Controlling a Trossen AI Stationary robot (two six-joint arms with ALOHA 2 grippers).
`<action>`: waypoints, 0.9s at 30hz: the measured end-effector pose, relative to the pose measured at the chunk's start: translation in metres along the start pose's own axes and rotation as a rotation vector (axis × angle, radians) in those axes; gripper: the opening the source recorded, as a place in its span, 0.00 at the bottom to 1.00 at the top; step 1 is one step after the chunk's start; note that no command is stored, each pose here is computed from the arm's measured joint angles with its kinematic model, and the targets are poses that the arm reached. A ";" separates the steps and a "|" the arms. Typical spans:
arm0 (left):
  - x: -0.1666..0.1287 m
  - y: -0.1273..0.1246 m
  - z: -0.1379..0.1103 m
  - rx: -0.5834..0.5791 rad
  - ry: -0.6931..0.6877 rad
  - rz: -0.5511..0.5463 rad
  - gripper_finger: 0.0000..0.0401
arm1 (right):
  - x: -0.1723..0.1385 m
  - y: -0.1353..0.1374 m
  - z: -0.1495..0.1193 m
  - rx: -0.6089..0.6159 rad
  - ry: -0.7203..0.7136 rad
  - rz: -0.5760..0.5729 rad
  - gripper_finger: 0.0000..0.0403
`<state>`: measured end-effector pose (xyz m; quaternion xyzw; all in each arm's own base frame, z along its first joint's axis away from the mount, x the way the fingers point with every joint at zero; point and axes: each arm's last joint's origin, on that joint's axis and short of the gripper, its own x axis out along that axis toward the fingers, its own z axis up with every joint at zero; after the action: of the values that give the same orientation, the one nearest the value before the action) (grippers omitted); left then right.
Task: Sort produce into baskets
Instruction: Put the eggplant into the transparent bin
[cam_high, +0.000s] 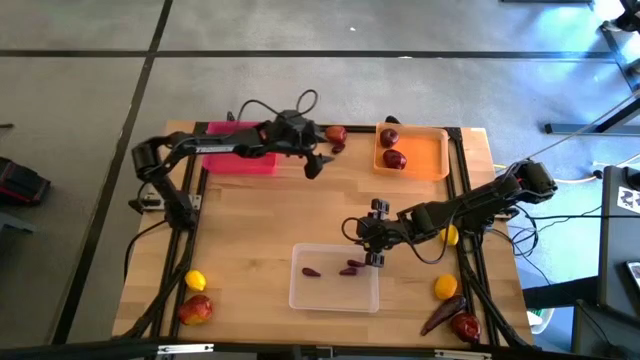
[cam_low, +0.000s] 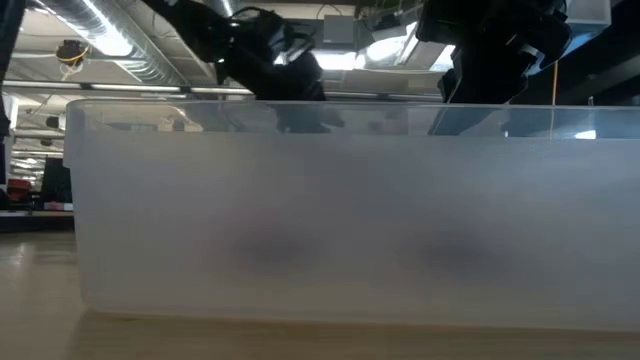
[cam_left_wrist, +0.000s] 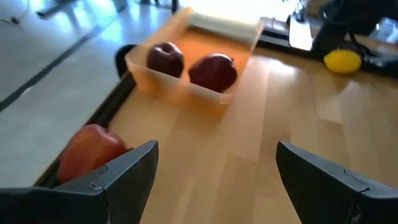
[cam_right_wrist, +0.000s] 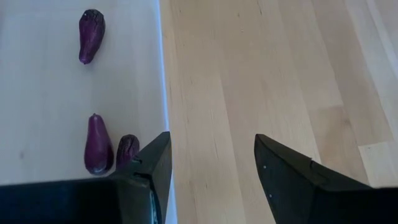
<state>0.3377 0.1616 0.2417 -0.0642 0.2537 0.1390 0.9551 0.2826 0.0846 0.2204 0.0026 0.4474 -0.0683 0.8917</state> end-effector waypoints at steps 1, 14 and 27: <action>0.004 -0.001 0.002 0.010 0.013 -0.004 0.80 | 0.000 0.000 0.000 -0.001 0.004 -0.001 0.48; 0.058 0.008 -0.014 -0.083 0.171 0.050 0.80 | 0.000 -0.001 -0.003 -0.009 0.028 -0.009 0.48; 0.089 0.041 -0.057 -0.213 0.287 0.171 0.65 | 0.000 -0.001 -0.003 -0.004 0.032 -0.010 0.48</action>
<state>0.3730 0.2102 0.1452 -0.1624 0.3757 0.2349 0.8816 0.2799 0.0837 0.2186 -0.0002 0.4616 -0.0720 0.8842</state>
